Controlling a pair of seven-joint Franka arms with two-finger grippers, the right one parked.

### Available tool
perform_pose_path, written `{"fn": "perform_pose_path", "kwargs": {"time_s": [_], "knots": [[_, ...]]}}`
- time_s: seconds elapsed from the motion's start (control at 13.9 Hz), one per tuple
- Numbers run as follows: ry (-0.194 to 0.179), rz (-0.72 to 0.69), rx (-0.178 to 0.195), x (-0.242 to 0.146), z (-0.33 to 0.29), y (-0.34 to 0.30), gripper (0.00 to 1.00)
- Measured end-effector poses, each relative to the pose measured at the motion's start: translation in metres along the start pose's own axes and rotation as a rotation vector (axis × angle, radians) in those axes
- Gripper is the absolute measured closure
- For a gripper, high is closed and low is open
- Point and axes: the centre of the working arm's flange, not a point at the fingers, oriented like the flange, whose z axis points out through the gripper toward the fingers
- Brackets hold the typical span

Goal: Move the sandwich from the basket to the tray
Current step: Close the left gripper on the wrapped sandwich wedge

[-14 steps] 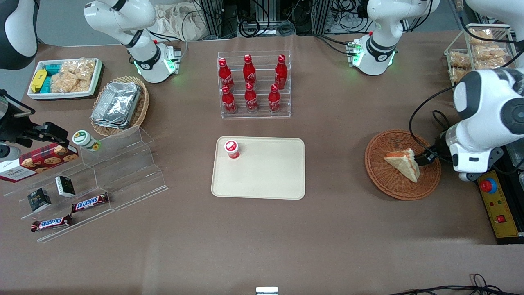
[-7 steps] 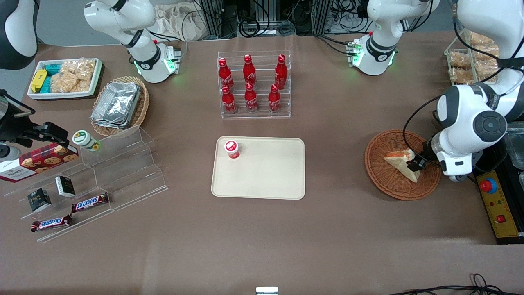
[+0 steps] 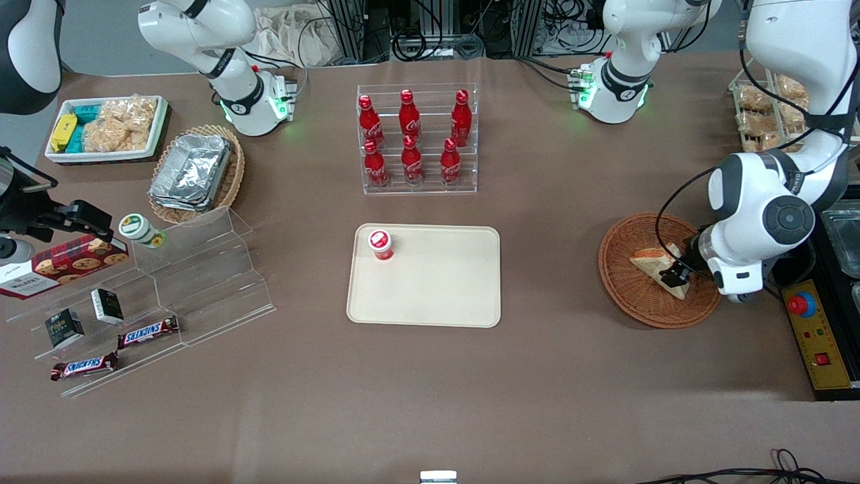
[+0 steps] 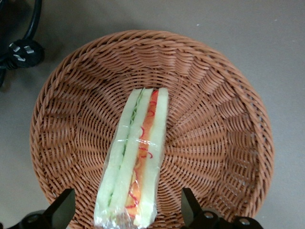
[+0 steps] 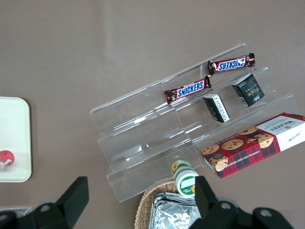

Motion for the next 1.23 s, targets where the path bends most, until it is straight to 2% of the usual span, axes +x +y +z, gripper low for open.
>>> {"fn": "perform_pose_path", "kwargs": {"time_s": [0.43,0.51,0.72,0.87,1.01,1.15,1.23], "knots": [[-0.012,-0.013,-0.012,0.001,0.034,-0.006,0.00],[-0.016,-0.026,-0.013,0.000,0.039,-0.005,0.07],[-0.015,-0.072,-0.021,-0.001,0.043,-0.001,0.41],[-0.005,-0.069,-0.034,0.001,0.036,0.004,0.59],[0.008,-0.036,-0.050,0.001,0.020,0.013,0.66],[-0.002,0.018,-0.025,0.003,0.000,0.018,0.70],[-0.011,0.064,-0.007,0.002,-0.017,0.023,0.77]]}}
